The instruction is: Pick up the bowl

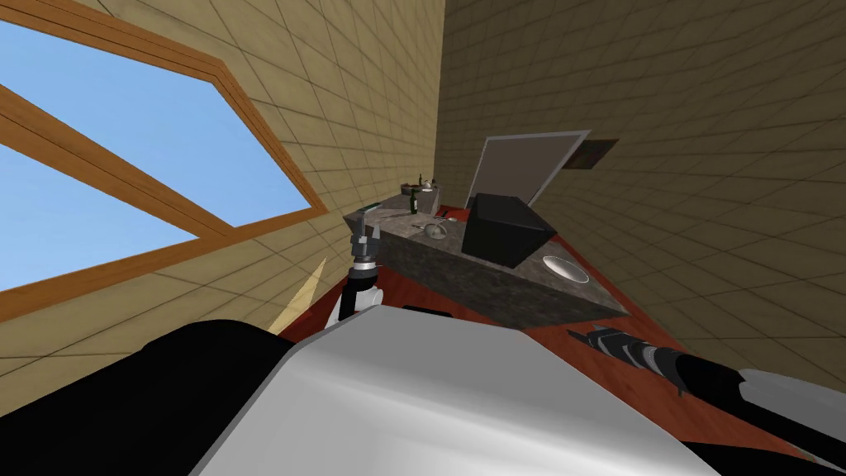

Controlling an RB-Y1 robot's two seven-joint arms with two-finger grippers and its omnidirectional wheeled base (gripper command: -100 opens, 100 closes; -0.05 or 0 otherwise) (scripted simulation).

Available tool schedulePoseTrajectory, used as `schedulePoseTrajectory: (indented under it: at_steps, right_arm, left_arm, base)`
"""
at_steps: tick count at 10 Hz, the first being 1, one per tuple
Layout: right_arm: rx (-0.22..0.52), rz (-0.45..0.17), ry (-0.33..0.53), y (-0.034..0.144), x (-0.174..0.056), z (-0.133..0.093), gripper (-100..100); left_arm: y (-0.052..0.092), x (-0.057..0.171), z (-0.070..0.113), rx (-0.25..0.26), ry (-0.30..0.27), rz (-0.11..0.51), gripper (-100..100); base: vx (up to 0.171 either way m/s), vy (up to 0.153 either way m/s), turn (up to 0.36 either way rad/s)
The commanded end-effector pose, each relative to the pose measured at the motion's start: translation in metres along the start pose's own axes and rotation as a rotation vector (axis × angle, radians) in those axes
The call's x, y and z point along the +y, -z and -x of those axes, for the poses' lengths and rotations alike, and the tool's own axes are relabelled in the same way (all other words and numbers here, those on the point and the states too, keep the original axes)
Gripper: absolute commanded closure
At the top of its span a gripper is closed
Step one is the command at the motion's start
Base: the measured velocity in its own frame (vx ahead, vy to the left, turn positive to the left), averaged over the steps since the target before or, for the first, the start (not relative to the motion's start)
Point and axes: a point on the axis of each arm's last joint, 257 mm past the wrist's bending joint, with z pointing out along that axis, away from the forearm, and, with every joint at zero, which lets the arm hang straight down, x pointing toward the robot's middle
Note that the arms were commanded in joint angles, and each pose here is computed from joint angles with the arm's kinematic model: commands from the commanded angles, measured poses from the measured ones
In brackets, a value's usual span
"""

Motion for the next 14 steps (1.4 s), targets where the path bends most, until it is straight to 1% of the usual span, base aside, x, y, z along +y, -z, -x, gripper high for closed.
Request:
schedulePoseTrajectory:
  at_steps: [1, 3, 5, 6, 7, 9, 11, 12, 13, 14]
  right_arm:
    - [0.064, -0.03, 0.027, 0.013, -0.02, -0.017, -100]
    - [0.066, -0.032, 0.031, 0.014, -0.022, -0.016, -100]
    - [0.141, -0.066, 0.059, 0.032, -0.046, -0.036, -100]
    - [0.173, -0.079, 0.068, 0.039, -0.056, -0.045, -100]
    - [0.173, -0.079, 0.068, 0.039, -0.056, -0.045, -100]
    - [0.226, -0.093, 0.076, 0.052, -0.067, -0.061, -100]
    - [0.263, -0.091, 0.07, 0.059, -0.068, -0.078, -100]
    - [0.275, -0.083, 0.062, 0.06, -0.065, -0.085, -100]
    - [0.286, -0.057, 0.04, 0.058, -0.05, -0.098, -100]
    - [0.279, -0.072, 0.05, 0.058, -0.056, -0.093, -100]
  left_arm:
    - [0.0, 0.0, 0.0, 0.0, 0.0, 0.0, 0]
    - [0.0, 0.0, 0.0, 0.0, 0.0, 0.0, 0]
    - [0.0, 0.0, 0.0, 0.0, 0.0, 0.0, 0]
    - [0.0, 0.0, 0.0, 0.0, 0.0, 0.0, 0]
    - [0.0, 0.0, 0.0, 0.0, 0.0, 0.0, 0]
    - [0.0, 0.0, 0.0, 0.0, 0.0, 0.0, 0]
    - [0.0, 0.0, 0.0, 0.0, 0.0, 0.0, 0]
    - [0.0, 0.0, 0.0, 0.0, 0.0, 0.0, 0]
    - [0.0, 0.0, 0.0, 0.0, 0.0, 0.0, 0]
    - [0.0, 0.0, 0.0, 0.0, 0.0, 0.0, 0]
  base:
    - [0.106, -0.075, 0.341]
    - [0.057, -0.057, 0.053]
    - [0.07, -0.061, 0.284]
    - [0.143, -0.148, 0.325]
    - [0.109, -0.105, 0.127]
    - [0.078, -0.086, 0.219]
    - [0.112, -0.146, 0.271]
    - [0.124, -0.15, 0.201]
    - [0.16, -0.125, 0.218]
    - [0.035, -0.029, 0.049]
